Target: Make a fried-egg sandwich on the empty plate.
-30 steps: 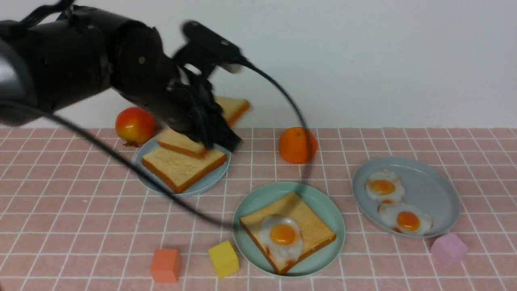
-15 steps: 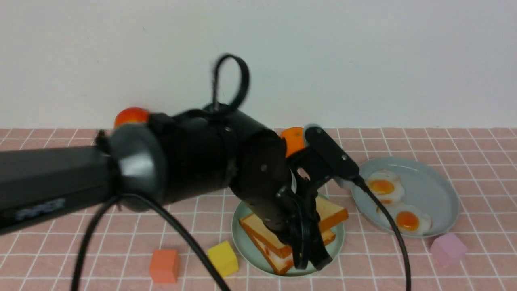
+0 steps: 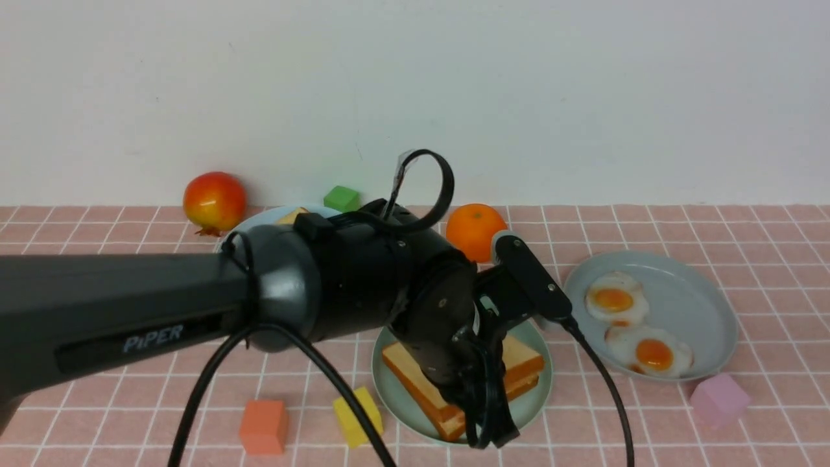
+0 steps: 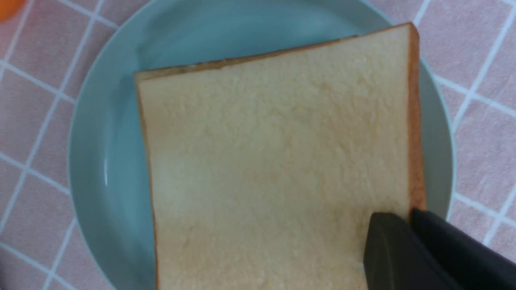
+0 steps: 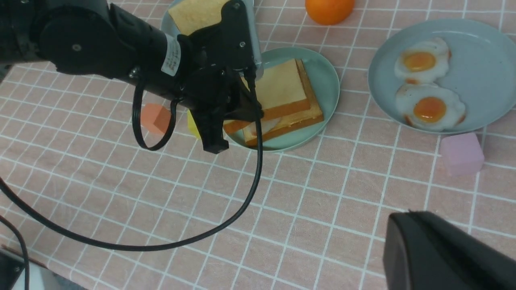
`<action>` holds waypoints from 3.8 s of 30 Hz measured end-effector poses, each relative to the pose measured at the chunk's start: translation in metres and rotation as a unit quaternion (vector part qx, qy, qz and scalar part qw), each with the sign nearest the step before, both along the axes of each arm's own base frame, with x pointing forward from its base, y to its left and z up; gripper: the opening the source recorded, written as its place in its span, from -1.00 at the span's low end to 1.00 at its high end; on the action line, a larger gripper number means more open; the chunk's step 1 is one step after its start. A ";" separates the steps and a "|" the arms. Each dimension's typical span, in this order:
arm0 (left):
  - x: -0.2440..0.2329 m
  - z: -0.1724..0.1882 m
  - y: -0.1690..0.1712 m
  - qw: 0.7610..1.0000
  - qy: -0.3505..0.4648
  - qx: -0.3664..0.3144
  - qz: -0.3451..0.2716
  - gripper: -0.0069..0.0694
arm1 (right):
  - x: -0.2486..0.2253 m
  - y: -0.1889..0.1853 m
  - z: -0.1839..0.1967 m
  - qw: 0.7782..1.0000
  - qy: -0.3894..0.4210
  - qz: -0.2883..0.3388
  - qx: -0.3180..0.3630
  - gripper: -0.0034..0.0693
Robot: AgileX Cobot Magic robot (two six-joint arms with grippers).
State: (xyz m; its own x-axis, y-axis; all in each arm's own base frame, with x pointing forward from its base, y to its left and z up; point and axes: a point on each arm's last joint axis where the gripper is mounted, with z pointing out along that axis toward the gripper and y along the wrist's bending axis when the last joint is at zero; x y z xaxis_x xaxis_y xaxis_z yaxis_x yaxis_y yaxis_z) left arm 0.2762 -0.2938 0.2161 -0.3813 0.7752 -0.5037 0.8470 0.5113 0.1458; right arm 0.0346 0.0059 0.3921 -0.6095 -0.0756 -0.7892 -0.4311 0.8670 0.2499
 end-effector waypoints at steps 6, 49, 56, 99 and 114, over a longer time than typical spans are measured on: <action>-0.002 0.000 -0.002 1.000 0.018 -0.015 0.011 -0.68 | 0.000 0.001 0.001 1.000 -0.009 0.006 0.000 -0.86; -0.109 0.179 0.108 0.947 -0.105 -0.296 0.068 -0.79 | -0.002 0.005 0.002 1.000 -0.006 0.023 0.017 -0.86; -0.170 0.142 0.176 0.905 -0.147 -0.389 0.085 -0.79 | 0.002 0.005 -0.004 1.000 -0.009 0.015 0.000 -0.86; -0.216 0.060 0.231 0.837 -0.197 -0.501 0.097 -0.79 | 0.032 -0.006 -0.161 0.950 -0.190 -0.239 -0.067 -0.92; -0.216 0.059 0.231 0.837 -0.196 -0.501 0.098 -0.79 | 0.020 -0.006 -0.215 0.944 -0.197 -0.264 -0.020 -0.92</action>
State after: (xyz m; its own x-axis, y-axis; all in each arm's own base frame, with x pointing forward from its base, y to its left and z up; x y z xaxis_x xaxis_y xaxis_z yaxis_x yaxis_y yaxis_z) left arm 0.0598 -0.0633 0.2752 -0.1052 -0.1693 -0.9799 0.7201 0.6666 -0.1925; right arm 0.0542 0.0002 0.1771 -0.2310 0.1228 -0.9652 0.0112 0.9923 0.1236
